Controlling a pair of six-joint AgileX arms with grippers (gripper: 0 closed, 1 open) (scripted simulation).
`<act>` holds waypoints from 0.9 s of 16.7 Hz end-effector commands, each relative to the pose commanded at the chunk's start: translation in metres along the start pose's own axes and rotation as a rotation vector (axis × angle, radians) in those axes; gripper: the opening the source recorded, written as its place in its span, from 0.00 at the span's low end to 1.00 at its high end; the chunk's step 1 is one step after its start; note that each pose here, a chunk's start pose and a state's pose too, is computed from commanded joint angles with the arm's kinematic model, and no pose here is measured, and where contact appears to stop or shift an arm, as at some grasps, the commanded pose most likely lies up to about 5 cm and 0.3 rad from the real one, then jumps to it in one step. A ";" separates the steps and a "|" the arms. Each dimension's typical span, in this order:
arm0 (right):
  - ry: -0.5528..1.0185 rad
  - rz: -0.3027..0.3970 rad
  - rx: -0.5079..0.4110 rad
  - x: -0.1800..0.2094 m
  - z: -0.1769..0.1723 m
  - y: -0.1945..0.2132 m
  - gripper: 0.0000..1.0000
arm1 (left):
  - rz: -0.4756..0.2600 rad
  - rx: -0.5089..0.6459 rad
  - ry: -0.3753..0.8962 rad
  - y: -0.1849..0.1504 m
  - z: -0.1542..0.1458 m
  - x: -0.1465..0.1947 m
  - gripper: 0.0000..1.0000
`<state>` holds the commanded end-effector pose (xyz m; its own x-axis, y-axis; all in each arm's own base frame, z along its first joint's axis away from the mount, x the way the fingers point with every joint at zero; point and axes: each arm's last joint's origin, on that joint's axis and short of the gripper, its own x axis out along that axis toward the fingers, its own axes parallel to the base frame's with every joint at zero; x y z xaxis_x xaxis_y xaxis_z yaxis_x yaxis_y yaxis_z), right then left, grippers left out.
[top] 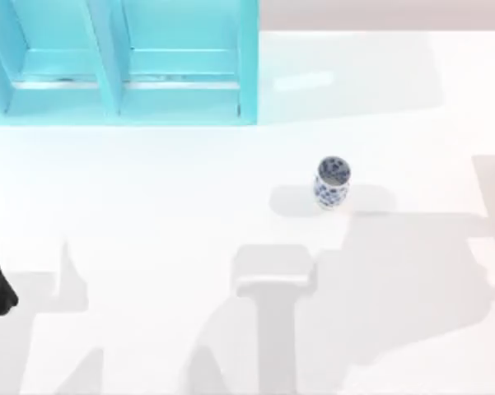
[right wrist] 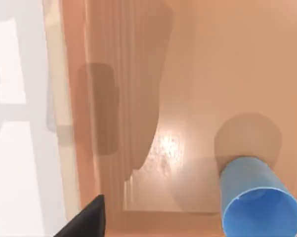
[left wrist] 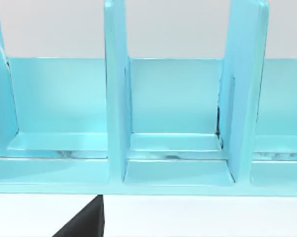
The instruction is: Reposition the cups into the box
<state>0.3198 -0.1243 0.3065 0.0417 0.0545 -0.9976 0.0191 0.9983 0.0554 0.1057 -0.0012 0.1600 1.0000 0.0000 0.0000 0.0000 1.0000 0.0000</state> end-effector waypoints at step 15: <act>-0.058 -0.055 -0.013 0.092 0.071 0.369 1.00 | 0.000 0.000 0.000 0.000 0.000 0.000 1.00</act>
<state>0.4021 0.2480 0.2379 0.0989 -0.0010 -0.9951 0.0100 0.9999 0.0000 0.1057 -0.0012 0.1600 1.0000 0.0000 0.0000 0.0000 1.0000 0.0000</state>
